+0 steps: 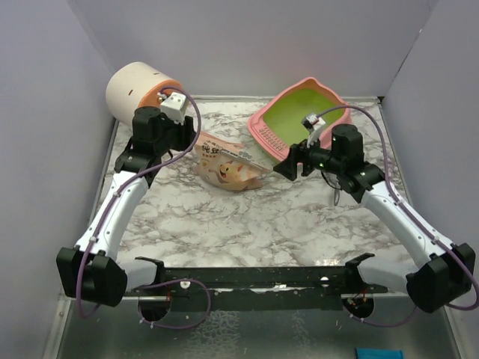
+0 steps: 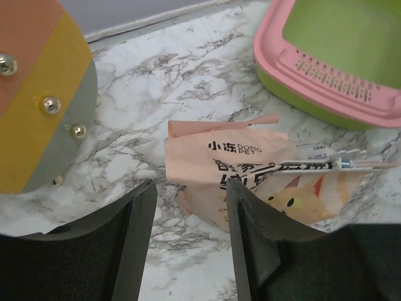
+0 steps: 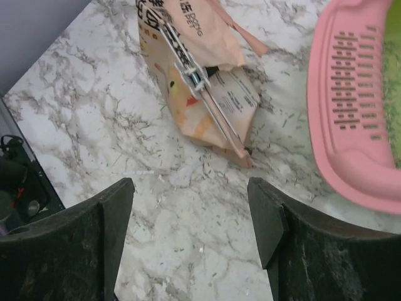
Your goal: Fill the litter box with clean litter
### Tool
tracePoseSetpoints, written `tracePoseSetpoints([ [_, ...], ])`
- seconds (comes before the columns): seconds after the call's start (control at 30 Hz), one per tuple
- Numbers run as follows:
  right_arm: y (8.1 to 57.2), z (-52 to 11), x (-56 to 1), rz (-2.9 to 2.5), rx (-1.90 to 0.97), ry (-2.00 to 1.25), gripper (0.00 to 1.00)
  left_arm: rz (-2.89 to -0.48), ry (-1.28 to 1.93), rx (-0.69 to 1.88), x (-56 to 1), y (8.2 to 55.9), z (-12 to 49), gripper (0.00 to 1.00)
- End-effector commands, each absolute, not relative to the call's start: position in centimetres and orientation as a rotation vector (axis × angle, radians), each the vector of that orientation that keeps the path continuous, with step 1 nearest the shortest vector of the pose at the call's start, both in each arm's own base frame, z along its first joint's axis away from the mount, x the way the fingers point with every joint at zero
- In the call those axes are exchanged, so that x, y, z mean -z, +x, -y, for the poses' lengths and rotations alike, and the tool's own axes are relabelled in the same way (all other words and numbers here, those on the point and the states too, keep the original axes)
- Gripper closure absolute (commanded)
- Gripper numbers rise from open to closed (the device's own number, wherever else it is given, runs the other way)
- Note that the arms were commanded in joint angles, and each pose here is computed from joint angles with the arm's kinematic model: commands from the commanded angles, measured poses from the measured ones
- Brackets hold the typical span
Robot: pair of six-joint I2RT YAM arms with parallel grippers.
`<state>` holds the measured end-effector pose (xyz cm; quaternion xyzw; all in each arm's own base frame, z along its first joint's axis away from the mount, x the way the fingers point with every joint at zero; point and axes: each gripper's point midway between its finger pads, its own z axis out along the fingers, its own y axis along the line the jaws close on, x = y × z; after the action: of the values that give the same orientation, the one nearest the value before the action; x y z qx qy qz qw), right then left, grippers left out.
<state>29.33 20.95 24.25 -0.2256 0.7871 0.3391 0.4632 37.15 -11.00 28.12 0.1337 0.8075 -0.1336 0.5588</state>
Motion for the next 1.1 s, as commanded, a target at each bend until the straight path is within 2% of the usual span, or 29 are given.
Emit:
tracePoseSetpoints([
  [0.0, 31.4, -23.2, -25.9, -1.844, -0.686, -0.756, 0.26, -1.863, 0.654, 0.331, -26.4, 38.0, 13.4, 0.49],
  [0.03, 31.7, -24.0, -26.2, -1.819, -0.693, -0.797, 0.28, -1.85, 0.71, 0.343, -25.6, 38.1, 13.9, 0.5],
  [0.1, 32.3, -25.5, -26.8, -1.771, -0.711, -0.859, 0.37, -1.816, 0.817, 0.355, -24.0, 38.3, 14.6, 0.53],
  [0.2, 33.8, -27.4, -26.8, -1.749, -0.712, -0.924, 0.41, -1.768, 0.95, 0.382, -22.0, 38.0, 15.6, 0.56],
  [0.5, 36.3, -30.2, -25.7, -1.754, -0.676, -1.051, 0.37, -1.615, 1.137, 0.403, -19.9, 37.3, 17.0, 0.5],
  [0.7, 36.7, -30.8, -24.9, -1.775, -0.68, -1.09, 0.36, -1.528, 1.202, 0.415, -21.2, 37.5, 17.8, 0.45],
  [0.87, 36.4, -31.0, -24.3, -1.788, -0.699, -1.1, 0.37, -1.494, 1.288, 0.397, -21.3, 37.6, 17.9, 0.43],
  [1.07, 35.6, -31.4, -24.7, -1.763, -0.75, -1.125, 0.36, -1.521, 1.395, 0.518, -19.2, 37.5, 18.3, 0.44],
])
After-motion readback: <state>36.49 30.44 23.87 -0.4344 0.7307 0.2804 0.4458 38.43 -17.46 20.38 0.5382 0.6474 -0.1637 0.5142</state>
